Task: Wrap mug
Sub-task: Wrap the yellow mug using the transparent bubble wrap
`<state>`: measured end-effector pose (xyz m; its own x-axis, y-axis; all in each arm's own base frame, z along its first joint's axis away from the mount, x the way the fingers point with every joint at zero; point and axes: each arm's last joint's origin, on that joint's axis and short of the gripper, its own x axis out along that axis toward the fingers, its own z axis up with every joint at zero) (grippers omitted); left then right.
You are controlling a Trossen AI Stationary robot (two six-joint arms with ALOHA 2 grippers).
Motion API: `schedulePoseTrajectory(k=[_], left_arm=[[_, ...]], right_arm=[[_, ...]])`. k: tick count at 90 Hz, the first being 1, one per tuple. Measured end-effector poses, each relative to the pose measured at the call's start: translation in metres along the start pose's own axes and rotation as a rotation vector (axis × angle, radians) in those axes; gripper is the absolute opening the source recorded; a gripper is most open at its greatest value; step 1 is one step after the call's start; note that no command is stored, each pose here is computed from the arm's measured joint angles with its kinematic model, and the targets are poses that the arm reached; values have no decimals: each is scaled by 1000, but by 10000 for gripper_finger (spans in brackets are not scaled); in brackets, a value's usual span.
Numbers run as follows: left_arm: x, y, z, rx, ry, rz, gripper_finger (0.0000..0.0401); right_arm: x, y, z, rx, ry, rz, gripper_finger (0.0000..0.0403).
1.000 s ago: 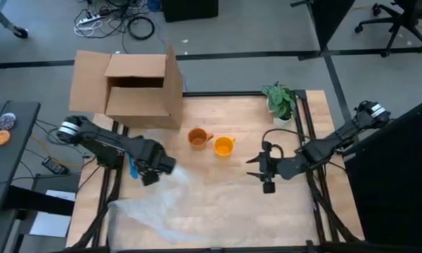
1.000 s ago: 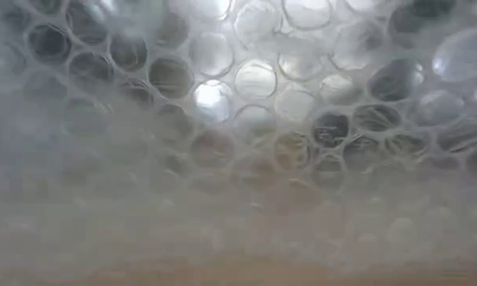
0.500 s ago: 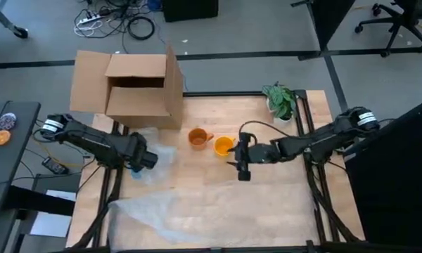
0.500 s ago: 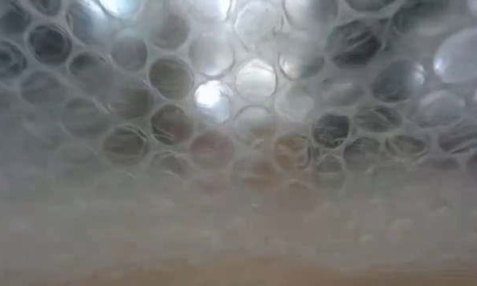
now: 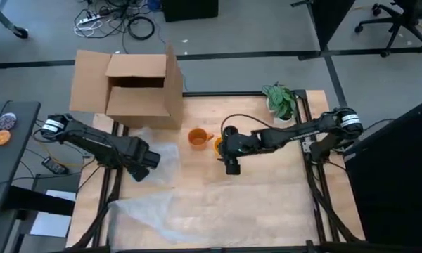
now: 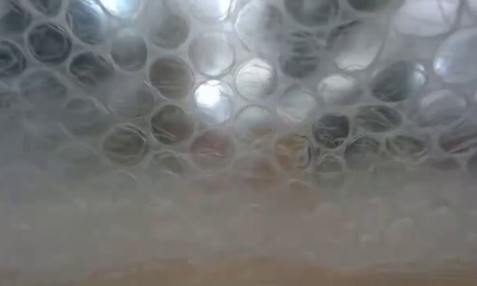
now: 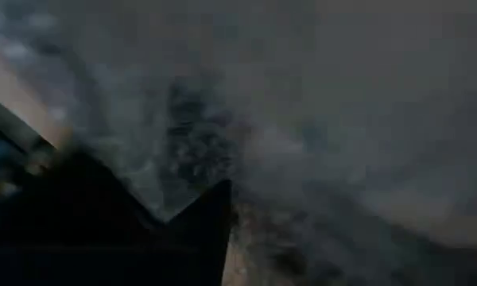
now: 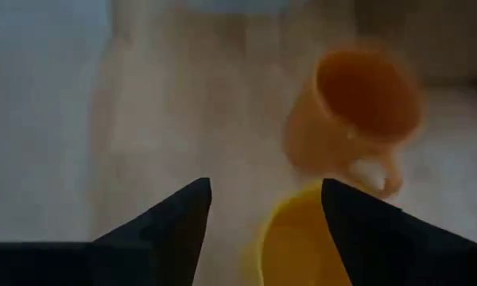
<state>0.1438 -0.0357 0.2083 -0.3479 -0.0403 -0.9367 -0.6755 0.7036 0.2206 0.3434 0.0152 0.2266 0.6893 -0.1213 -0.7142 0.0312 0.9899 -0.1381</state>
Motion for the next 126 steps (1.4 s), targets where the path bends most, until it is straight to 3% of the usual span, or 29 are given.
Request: schedulePoseTrajectory(k=[21, 34, 42, 51, 66, 81, 100, 117, 126], left_arm=[[-6, -2, -4, 76, 86, -57, 183], [-25, 2, -8, 87, 107, -51, 192], [-39, 1, -7, 95, 74, -113, 202], [-59, 0, -6, 104, -33, -135, 215], [-98, 2, -7, 141, -254, -164, 230], [-145, 9, -14, 127, -489, -237, 230], [-178, 23, -20, 59, -790, -171, 230], [-175, 20, -18, 67, -802, -150, 230], [-174, 7, -12, 86, -820, -268, 230]], right_arm=[[29, -17, -17, 92, 135, -7, 216], [42, -21, -25, 144, 190, -20, 214], [45, -23, -29, 151, 221, -24, 202], [44, -23, -29, 153, 214, -34, 156], [36, -22, -25, 140, 199, -26, 22], [16, -15, -19, 66, 181, -30, 5], [-45, 33, -4, -87, 57, 127, 2], [-91, 86, -15, -55, 88, 340, 1], [-105, 114, -27, -40, 154, 415, 1]])
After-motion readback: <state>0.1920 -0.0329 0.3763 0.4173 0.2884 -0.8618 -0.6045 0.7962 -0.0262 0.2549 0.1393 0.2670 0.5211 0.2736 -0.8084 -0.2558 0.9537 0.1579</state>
